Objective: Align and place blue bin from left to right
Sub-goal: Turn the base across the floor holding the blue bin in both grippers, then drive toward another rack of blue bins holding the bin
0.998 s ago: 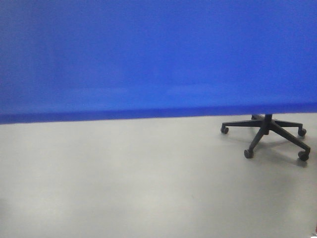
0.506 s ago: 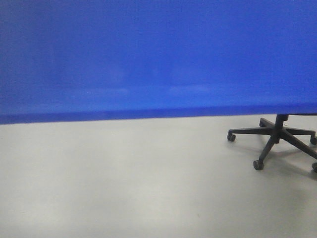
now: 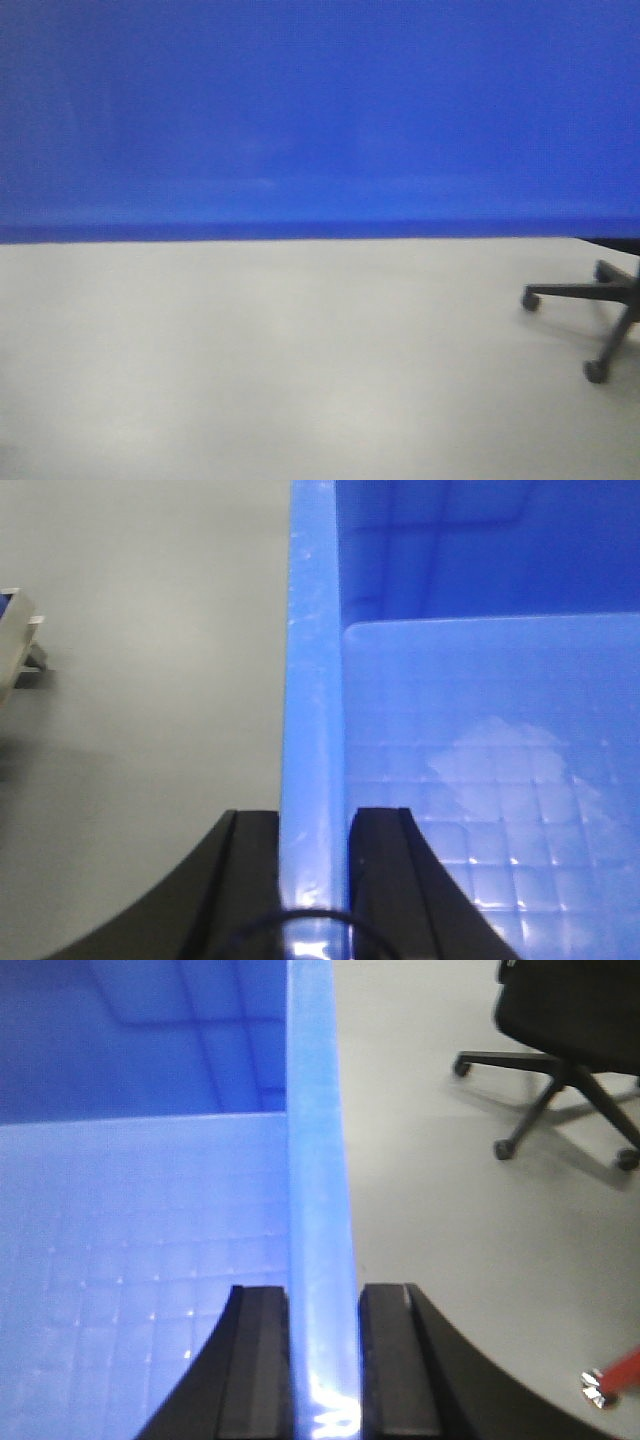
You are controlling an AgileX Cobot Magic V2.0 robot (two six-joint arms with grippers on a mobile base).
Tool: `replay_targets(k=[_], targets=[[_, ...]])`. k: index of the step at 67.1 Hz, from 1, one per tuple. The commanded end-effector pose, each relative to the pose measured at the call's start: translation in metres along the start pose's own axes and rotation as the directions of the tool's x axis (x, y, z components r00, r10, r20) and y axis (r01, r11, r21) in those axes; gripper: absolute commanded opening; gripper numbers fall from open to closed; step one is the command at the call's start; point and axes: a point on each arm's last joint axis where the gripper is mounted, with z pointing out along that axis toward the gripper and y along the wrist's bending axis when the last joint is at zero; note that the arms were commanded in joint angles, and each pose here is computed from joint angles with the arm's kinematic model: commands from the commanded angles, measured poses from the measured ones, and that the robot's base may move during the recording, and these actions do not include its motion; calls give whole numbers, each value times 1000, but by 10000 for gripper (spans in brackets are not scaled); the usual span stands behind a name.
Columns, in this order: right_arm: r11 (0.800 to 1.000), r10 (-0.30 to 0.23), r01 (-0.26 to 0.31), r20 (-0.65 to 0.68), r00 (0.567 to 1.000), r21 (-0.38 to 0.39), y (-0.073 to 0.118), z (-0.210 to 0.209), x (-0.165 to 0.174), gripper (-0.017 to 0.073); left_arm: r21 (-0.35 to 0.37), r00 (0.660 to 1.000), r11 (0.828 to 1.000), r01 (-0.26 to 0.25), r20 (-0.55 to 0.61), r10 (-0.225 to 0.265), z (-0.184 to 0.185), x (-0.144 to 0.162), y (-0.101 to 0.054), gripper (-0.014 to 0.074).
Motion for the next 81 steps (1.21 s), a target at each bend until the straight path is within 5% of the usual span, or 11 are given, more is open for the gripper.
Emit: replay_targets(k=[1,81], targets=[[913,62,60,285,957,-403,38,-15,-26,-78,177,991,984,-5,135,-19,-10,-13,-15,-111],[913,62,60,285,957,-403,38,-15,-26,-78,176,990,984,-6,137,-18,-10,-13,-15,-111]])
